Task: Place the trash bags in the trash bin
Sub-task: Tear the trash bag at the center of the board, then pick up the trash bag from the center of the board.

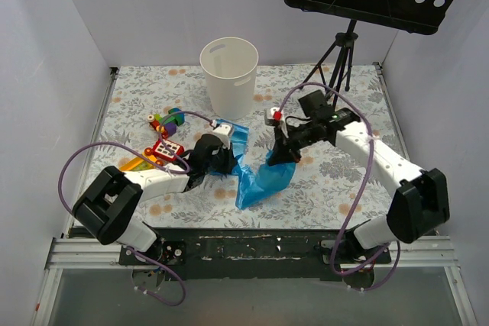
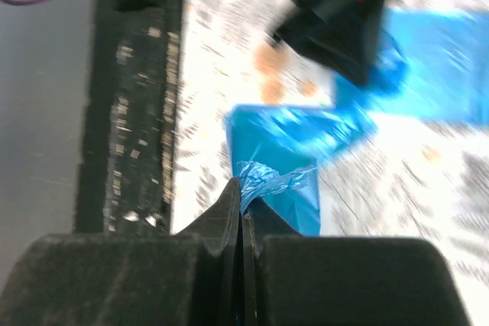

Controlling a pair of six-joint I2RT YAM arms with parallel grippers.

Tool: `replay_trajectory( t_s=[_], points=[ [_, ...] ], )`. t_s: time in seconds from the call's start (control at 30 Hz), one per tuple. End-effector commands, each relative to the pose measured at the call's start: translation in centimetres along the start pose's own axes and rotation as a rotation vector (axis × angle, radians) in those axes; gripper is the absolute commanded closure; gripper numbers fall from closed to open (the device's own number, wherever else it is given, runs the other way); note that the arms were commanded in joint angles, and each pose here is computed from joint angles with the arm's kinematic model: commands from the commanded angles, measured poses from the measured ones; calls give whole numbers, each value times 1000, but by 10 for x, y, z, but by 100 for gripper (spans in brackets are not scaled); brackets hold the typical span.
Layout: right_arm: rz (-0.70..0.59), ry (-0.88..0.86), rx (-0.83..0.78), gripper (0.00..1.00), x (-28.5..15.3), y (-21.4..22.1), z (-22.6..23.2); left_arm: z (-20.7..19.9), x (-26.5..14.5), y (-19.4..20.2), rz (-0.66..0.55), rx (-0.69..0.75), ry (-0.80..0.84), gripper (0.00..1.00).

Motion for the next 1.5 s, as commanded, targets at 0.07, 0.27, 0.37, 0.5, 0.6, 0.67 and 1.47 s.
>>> replay_trajectory(
  t_s=[0.07, 0.27, 0.37, 0.5, 0.6, 0.67, 1.47],
  points=[
    [246, 404, 40, 99, -62, 38, -18, -7, -6, -44, -186, 373, 27, 99],
    [265, 563, 136, 99, -100, 60, -16, -30, 11, -57, -238, 897, 270, 89],
    [256, 603, 143, 99, -108, 64, -6, -33, 35, -61, -156, 1093, 315, 67],
    [237, 628, 128, 99, -109, 65, 6, -29, 65, -59, 4, 1252, 355, 43],
    [225, 652, 114, 99, -109, 66, 12, -27, 78, -65, 54, 1299, 324, 37],
    [216, 669, 114, 99, -109, 67, 17, -23, 83, -66, 138, 1307, 307, 35],
    [155, 665, 172, 99, -104, 75, 24, 83, 117, -60, 636, 1147, 76, 57]
  ],
)
Point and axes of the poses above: each gripper's point midway between its finger pads, its own x axis out along the fingers, its own z axis along the line the jaws close on, y = z × x, the point moved 6 cm from there along -x, back along the fingers, and after that the axes turned 13 degrees about -x, right-handed, at the moved point
